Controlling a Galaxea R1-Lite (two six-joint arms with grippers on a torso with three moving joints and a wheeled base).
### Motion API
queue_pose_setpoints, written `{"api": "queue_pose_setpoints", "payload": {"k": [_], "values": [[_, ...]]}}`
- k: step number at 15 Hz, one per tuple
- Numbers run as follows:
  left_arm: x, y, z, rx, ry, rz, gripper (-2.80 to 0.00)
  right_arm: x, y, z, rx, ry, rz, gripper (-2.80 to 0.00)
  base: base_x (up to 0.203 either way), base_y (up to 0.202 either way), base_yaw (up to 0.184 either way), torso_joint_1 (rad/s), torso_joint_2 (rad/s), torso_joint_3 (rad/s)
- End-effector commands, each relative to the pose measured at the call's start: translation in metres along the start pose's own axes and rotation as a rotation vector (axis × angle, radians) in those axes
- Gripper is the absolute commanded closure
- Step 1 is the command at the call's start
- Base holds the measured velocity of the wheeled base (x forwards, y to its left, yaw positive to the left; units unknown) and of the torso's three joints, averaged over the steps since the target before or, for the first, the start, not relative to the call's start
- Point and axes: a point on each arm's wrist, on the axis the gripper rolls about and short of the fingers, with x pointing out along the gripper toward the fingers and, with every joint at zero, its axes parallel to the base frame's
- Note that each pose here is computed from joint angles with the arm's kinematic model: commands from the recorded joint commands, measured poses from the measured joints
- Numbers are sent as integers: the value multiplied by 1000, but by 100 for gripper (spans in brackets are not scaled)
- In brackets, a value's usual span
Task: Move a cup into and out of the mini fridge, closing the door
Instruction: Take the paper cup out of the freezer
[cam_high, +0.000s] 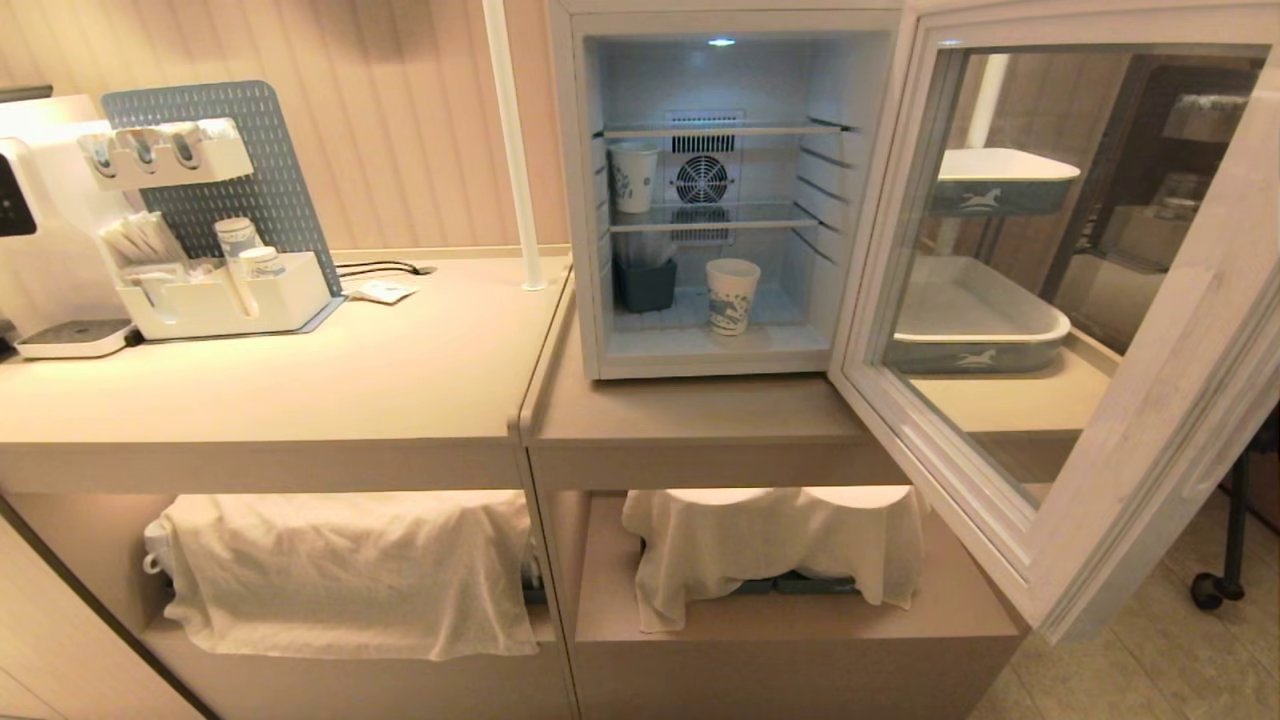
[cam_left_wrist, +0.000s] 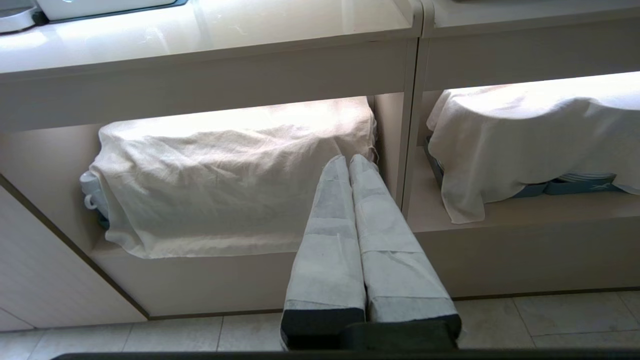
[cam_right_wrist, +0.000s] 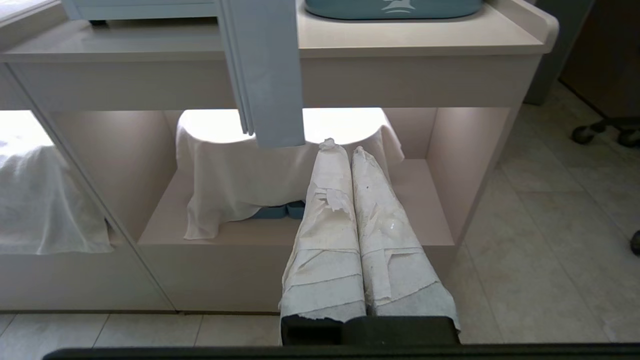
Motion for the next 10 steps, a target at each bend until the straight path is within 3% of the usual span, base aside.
{"api": "queue_pose_setpoints", "payload": {"k": [1, 4, 10], "values": [[0, 0, 0, -2, 1, -5, 0, 0, 0, 0, 0, -1, 1, 0, 0, 0, 0, 0, 0, 0], [0, 0, 1, 7, -4, -9, 0, 0, 0, 0, -2, -2, 1, 0, 1, 62, -1, 0, 5, 0], [0, 0, 1, 7, -3, -8, 0, 0, 0, 0, -3, -1, 3, 0, 0, 190, -2, 2, 3, 4]]}}
